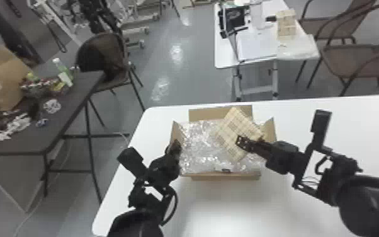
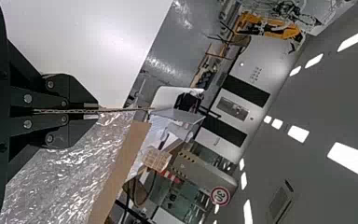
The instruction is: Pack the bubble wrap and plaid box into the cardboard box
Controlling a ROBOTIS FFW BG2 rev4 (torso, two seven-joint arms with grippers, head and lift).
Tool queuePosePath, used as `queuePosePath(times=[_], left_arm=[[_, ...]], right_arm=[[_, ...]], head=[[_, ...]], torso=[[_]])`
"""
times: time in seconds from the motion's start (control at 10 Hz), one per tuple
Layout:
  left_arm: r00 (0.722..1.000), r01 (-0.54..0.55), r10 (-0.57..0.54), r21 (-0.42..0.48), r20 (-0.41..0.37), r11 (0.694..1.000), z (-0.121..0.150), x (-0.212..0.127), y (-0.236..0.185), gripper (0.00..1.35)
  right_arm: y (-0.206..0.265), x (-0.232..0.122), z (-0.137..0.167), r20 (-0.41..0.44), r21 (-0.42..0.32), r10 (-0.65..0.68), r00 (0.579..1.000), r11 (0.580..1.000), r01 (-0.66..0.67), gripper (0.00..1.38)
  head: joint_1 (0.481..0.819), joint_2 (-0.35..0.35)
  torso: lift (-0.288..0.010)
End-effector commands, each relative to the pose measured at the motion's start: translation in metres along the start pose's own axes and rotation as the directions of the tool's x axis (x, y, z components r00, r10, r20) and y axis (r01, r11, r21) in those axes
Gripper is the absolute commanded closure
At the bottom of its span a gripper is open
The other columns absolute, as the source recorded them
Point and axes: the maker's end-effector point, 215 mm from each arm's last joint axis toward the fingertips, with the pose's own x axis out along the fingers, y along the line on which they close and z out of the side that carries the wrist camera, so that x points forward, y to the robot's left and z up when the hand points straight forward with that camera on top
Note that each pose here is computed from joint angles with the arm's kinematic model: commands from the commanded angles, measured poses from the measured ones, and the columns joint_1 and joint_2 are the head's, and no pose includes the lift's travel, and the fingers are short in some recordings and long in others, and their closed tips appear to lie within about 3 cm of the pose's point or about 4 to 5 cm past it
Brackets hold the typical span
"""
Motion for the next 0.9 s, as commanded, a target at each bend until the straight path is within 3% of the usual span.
queuePosePath(times=[0.0,0.1,0.2,0.3,0.4,0.5,0.7,0.8], left_arm=[[1.0,0.007,-0.007,-0.001,-0.004,1.0,-0.002,0.002,-0.004,1.21],[1.0,0.007,-0.007,-0.002,-0.002,1.0,-0.001,0.002,-0.003,1.21],[1.0,0.007,-0.007,-0.005,0.001,1.0,0.0,0.002,-0.003,1.21],[1.0,0.007,-0.007,-0.01,0.004,1.0,0.0,0.001,-0.003,1.21],[1.0,0.007,-0.007,-0.008,0.005,1.0,0.001,0.001,-0.002,1.21],[1.0,0.004,-0.004,-0.011,0.007,1.0,0.002,0.001,-0.001,1.21],[1.0,0.001,-0.001,-0.01,0.011,1.0,0.003,0.0,0.002,1.21],[1.0,-0.001,0.002,-0.011,0.013,1.0,0.004,-0.001,0.003,1.21]], right_arm=[[-0.001,0.006,0.001,0.003,-0.008,0.013,1.0,1.0,-0.013,0.9],[0.0,0.007,0.008,0.01,-0.044,0.01,1.0,0.999,-0.01,0.7],[-0.001,0.007,0.01,0.007,-0.052,0.007,1.0,0.999,-0.007,0.38],[-0.001,0.007,0.009,0.008,-0.052,0.006,1.0,0.999,-0.005,0.15],[0.001,0.006,0.01,0.021,-0.046,0.007,1.0,0.999,-0.006,0.08],[0.001,0.001,0.022,0.043,-0.083,-0.004,0.999,0.997,0.007,0.11],[-0.018,-0.037,0.051,0.065,-0.246,-0.105,0.992,0.962,0.118,0.12],[-0.032,-0.067,0.058,0.09,-0.284,-0.172,0.981,0.94,0.191,0.12]], head=[[0.695,0.35],[0.695,0.35],[0.695,0.35],[0.695,0.35],[0.695,0.35],[0.695,0.35],[0.695,0.35],[0.695,0.35]], torso=[[-0.044],[-0.044],[-0.044],[-0.044],[-0.044],[-0.044],[-0.044],[-0.044]])
